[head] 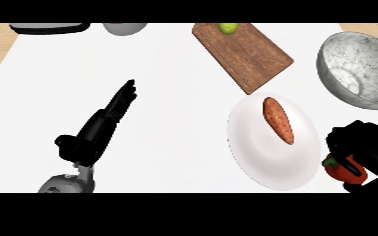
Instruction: Pick the bell pepper from the plate and place it in the bowl
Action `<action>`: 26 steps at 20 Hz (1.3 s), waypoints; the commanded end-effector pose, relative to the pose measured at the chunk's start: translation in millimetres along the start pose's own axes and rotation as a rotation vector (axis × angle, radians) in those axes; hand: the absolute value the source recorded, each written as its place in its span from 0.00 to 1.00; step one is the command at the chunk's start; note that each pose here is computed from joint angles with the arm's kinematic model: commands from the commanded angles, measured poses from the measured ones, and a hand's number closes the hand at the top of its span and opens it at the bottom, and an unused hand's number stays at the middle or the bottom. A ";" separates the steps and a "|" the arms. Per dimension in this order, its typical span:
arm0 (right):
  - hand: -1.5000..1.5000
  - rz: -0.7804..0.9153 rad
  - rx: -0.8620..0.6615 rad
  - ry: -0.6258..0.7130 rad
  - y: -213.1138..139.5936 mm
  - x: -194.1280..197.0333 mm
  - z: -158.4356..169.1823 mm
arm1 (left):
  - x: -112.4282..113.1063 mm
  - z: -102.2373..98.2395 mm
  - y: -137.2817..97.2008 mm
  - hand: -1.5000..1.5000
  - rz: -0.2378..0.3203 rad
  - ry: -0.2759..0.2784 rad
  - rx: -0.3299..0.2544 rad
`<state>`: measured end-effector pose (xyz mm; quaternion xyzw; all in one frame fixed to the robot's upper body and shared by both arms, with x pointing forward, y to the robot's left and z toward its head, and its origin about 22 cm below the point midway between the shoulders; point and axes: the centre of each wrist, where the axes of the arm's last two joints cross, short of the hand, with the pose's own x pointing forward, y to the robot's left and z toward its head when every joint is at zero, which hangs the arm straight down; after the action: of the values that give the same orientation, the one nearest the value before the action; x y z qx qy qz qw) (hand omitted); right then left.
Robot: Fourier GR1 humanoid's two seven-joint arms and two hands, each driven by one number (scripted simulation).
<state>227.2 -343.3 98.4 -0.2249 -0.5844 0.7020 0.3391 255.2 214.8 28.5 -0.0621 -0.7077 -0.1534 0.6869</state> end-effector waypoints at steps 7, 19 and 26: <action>1.00 -0.305 -0.508 -0.078 -49.3 -43.4 68.9 | 10.9 -4.6 12.2 0.50 0.008 -0.002 0.016; 1.00 -0.262 -0.552 0.168 -83.4 -109.0 66.7 | 2.8 -16.1 -15.7 0.50 -0.008 -0.028 -0.055; 1.00 -0.169 -0.667 0.229 -64.7 -152.1 38.1 | 10.5 -0.6 -18.1 0.50 -0.008 -0.025 -0.084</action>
<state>294.0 -469.6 173.0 -0.3285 -0.7575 0.4181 0.3788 258.6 198.4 35.3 -0.0854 -0.7118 -0.1806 0.6734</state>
